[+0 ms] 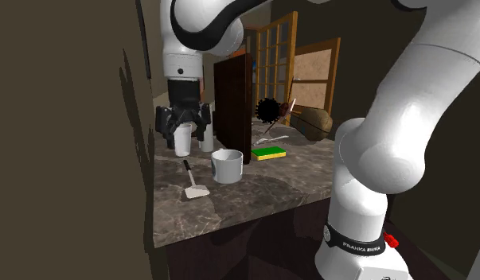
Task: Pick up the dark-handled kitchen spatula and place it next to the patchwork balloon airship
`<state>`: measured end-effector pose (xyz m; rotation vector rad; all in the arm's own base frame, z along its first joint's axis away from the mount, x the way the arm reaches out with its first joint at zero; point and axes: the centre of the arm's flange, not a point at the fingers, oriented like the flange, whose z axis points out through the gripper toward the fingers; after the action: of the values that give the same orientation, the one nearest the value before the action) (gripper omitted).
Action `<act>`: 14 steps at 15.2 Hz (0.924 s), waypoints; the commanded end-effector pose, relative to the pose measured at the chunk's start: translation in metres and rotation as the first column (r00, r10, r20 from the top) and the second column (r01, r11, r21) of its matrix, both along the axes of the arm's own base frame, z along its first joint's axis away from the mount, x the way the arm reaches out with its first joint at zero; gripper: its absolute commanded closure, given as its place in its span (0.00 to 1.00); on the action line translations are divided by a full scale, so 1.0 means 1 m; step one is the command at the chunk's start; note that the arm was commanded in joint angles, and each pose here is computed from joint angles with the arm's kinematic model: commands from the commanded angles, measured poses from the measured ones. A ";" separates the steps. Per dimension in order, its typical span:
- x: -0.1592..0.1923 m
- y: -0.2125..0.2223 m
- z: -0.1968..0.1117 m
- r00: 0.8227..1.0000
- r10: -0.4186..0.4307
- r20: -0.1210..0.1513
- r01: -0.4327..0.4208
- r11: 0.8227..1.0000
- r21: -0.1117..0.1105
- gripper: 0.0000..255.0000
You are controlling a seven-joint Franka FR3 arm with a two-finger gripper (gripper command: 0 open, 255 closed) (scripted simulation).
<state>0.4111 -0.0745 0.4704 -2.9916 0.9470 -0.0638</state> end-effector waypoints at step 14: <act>0.032 -0.094 -0.113 0.865 -0.501 0.015 0.501 0.865 -0.028 0.00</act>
<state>0.4427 -0.1679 0.3630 -2.6778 1.7072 -0.0882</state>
